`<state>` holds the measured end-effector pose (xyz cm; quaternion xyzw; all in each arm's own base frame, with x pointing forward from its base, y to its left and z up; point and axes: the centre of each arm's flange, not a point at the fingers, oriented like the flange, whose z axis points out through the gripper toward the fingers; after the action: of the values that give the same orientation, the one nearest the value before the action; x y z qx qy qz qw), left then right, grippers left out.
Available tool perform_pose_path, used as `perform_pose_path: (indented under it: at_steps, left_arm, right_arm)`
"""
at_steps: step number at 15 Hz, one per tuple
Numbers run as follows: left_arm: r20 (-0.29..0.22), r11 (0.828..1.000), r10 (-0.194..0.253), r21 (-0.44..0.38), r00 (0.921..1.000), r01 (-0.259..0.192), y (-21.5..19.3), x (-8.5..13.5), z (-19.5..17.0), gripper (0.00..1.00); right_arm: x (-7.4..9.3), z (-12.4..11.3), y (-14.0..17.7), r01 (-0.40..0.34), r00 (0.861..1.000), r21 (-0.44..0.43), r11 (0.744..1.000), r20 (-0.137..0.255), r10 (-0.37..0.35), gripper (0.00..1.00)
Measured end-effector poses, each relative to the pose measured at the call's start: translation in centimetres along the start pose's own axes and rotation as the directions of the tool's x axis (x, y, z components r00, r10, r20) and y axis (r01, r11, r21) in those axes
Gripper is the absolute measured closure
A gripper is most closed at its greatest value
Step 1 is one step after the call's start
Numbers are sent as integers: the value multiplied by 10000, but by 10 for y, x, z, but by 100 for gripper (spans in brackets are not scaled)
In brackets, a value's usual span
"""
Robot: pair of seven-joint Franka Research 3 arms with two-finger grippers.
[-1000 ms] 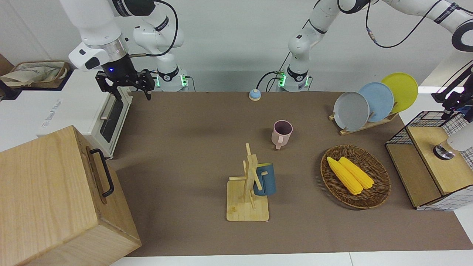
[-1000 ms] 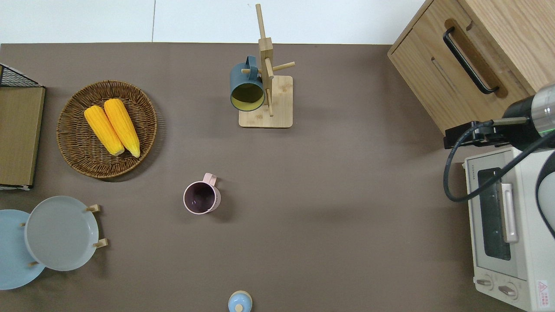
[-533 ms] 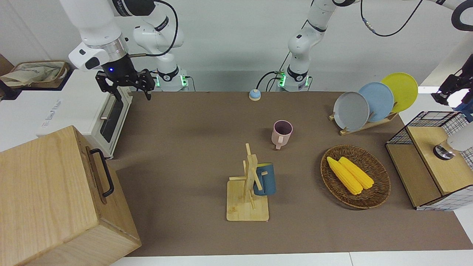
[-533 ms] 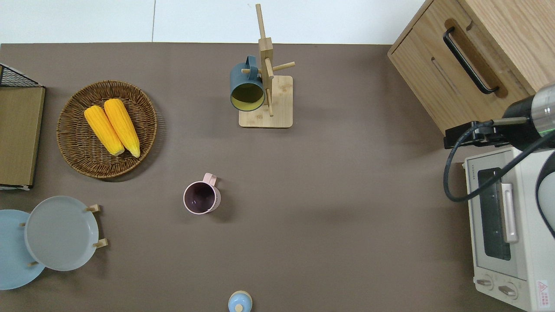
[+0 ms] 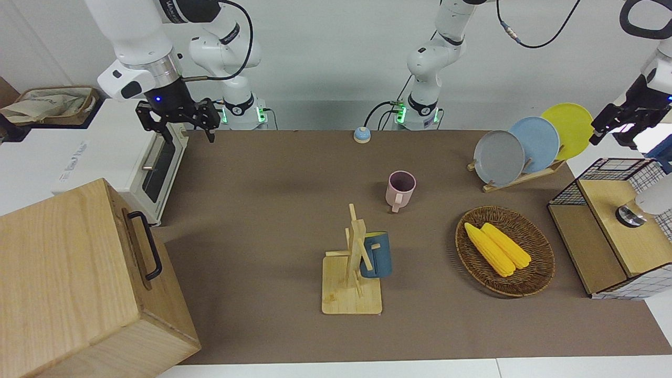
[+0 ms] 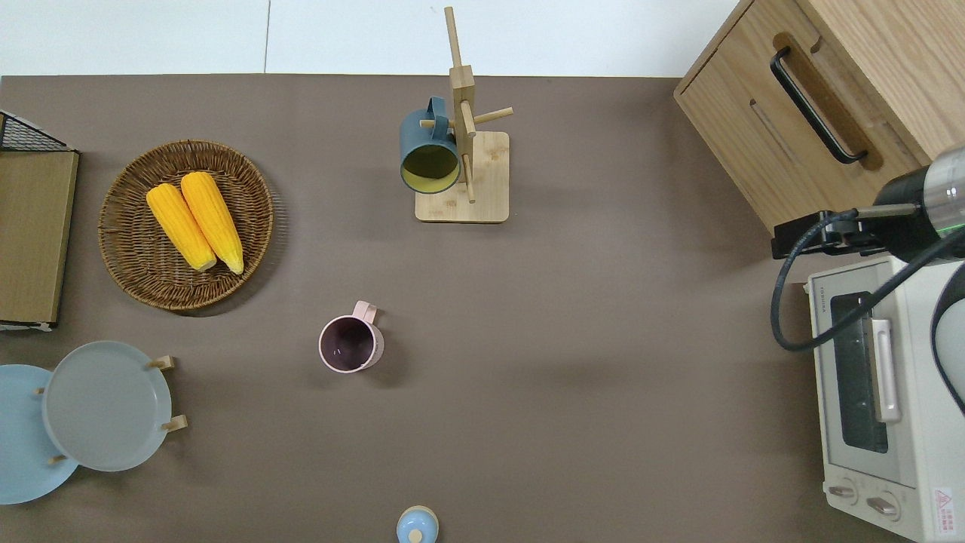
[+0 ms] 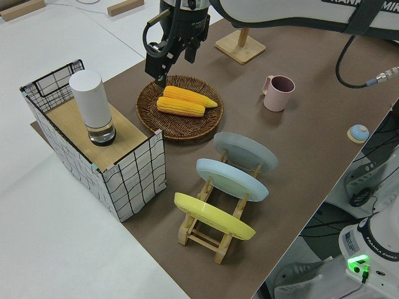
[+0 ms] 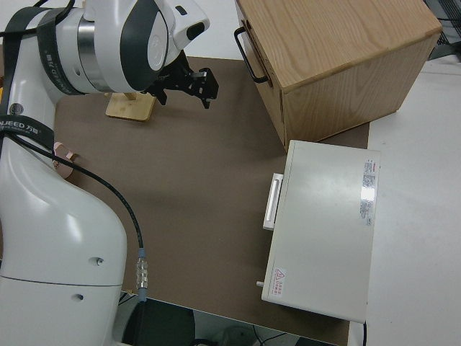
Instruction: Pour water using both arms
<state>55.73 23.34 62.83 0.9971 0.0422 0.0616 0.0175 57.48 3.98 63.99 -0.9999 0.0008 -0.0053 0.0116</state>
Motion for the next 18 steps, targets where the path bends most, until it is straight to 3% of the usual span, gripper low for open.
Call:
perform_pose_path:
  at_steps: [7,14,18]
  left_arm:
    - [751,9988,-493,39,9960,491,87,-2,-13,0]
    - [1430,10000,-36,35,9897,31,200,-8,-13,0]
    - [1553,9962,856,-2,9842,-866,261,-16,-13,0]
  right_arm:
    - [0,0,0,0,10000,0,10000,0,0,0]
    - [0,0,0,0,10000,0,10000,0,0,0]
    - [0,0,0,0,10000,0,10000,0,0,0]
